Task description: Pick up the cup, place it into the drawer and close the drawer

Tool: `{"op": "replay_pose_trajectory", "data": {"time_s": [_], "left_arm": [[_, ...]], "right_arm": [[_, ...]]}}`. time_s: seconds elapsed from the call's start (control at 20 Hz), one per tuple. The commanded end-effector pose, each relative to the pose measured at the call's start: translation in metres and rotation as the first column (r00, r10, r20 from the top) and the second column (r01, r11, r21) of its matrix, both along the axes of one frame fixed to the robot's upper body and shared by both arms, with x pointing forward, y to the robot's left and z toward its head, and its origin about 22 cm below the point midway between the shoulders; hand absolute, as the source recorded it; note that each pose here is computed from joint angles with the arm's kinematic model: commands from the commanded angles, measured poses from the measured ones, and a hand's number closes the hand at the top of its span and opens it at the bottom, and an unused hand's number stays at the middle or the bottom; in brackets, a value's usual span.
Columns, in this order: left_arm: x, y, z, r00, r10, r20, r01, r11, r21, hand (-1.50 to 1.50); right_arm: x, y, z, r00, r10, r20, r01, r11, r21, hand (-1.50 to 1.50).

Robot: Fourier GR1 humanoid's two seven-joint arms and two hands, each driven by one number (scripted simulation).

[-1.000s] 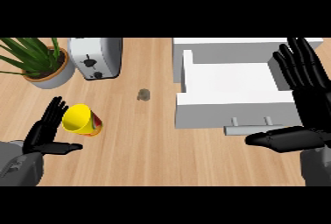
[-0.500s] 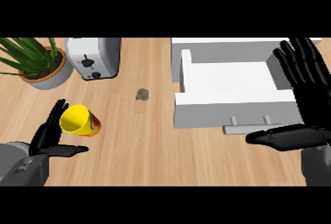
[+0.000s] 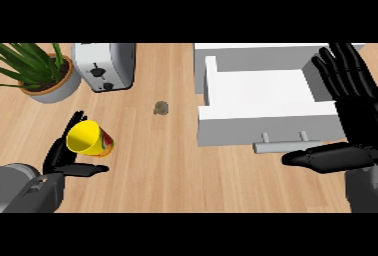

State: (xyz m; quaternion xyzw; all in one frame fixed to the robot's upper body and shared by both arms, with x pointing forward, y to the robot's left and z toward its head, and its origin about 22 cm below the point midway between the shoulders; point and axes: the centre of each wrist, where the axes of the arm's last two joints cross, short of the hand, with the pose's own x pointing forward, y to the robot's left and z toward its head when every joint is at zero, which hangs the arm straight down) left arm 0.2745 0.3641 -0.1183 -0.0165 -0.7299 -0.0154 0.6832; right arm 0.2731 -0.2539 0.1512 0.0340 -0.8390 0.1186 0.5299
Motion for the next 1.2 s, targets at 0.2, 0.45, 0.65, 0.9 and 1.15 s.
{"op": "replay_pose_trajectory", "data": {"time_s": [0.2,0.45,0.65,0.9,1.15], "left_arm": [[0.006,-0.016,-0.003,0.986,-0.143,0.09,0.158,0.967,-0.198,1.5],[0.021,-0.033,0.004,0.963,-0.058,0.262,0.074,0.996,-0.054,1.5],[0.027,-0.012,0.019,0.94,0.035,0.339,-0.065,0.995,0.076,1.5],[0.048,-0.048,0.023,0.918,0.036,0.396,0.03,0.987,-0.158,1.5],[0.023,-0.076,-0.007,0.884,0.22,0.412,-0.144,0.968,-0.207,1.5]], "right_arm": [[0.0,-0.004,0.002,1.0,0.002,-0.011,-0.002,1.0,0.006,-1.5],[0.007,0.001,0.01,1.0,-0.012,0.013,0.012,1.0,-0.013,-1.5],[0.007,-0.011,0.011,0.999,-0.034,-0.004,0.034,0.999,-0.001,-1.5],[0.0,-0.011,0.003,1.0,-0.009,0.003,0.008,1.0,0.009,-1.5],[-0.011,0.005,-0.007,1.0,-0.017,-0.007,0.017,1.0,-0.006,-1.5]]}}
